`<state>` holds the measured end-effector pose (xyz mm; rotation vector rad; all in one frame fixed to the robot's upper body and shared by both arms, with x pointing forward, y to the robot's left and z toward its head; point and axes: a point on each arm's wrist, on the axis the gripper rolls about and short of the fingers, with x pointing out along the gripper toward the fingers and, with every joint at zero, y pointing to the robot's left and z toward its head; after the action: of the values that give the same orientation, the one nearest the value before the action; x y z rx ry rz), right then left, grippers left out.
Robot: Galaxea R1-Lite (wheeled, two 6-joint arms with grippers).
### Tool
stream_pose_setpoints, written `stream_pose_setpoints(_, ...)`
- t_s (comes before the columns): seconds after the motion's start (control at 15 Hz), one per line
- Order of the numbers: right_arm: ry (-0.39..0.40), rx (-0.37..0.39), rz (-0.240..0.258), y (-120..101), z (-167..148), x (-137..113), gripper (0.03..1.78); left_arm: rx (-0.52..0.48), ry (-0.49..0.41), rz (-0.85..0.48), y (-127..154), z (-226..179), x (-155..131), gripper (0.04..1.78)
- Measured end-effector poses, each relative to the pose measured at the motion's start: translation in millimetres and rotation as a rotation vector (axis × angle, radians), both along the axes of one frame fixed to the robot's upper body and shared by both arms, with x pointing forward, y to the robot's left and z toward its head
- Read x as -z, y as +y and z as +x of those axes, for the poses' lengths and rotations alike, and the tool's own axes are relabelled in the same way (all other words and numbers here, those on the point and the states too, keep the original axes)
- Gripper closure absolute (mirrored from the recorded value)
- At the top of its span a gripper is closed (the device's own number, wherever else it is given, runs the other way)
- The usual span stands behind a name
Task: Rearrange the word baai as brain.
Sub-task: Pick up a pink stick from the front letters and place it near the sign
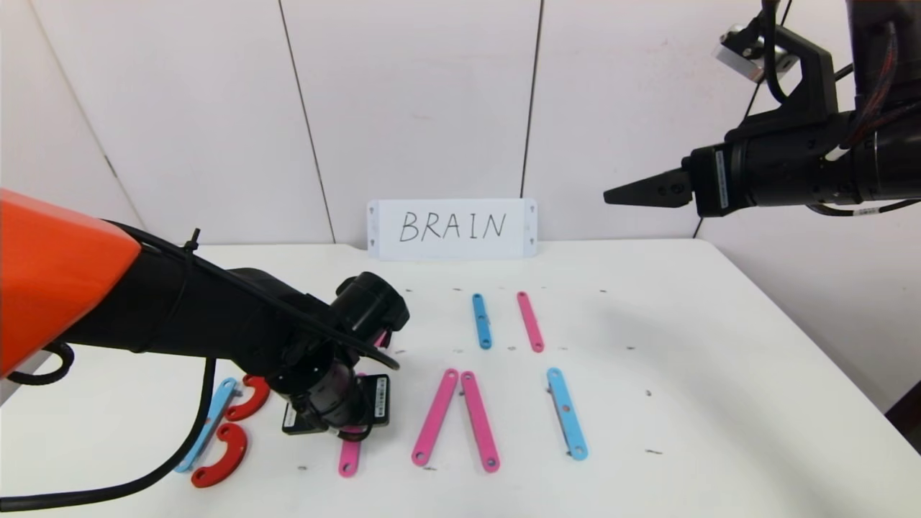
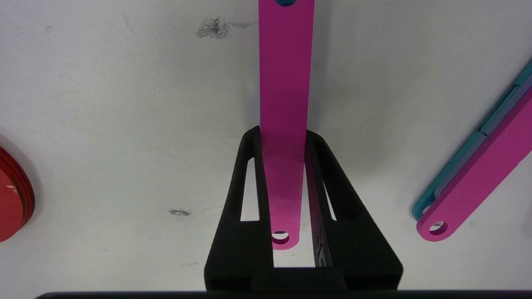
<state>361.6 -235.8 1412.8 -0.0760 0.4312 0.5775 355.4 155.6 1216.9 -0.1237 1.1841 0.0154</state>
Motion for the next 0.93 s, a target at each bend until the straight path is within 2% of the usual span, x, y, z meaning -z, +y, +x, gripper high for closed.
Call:
stream_pose_setpoints(0.27, -0.003, 0.0, 0.001, -0.3, -1.0, -1.0, 0.07, 0.015, -0.045, -0.009, 1.2, -0.8, -15.6, 1.53)
stream_pose_setpoints(0.47, -0.006, 0.001, 0.003, -0.8, -1.8, -1.8, 0.07, 0.049, -0.117, -0.035, -0.1, 1.7, -46.1, 1.53)
stream_pose_setpoints(0.8, -0.012, 0.006, 0.005, -2.9, -3.5, -3.8, 0.07, 0.069, -0.229, -0.091, -9.3, 15.1, -113.7, 1.53)
stream_pose_setpoints(0.93, -0.016, 0.007, 0.006, -3.8, -4.6, -5.0, 0.07, 0.097, -0.248, -0.084, -17.4, 27.6, -124.1, 1.53)
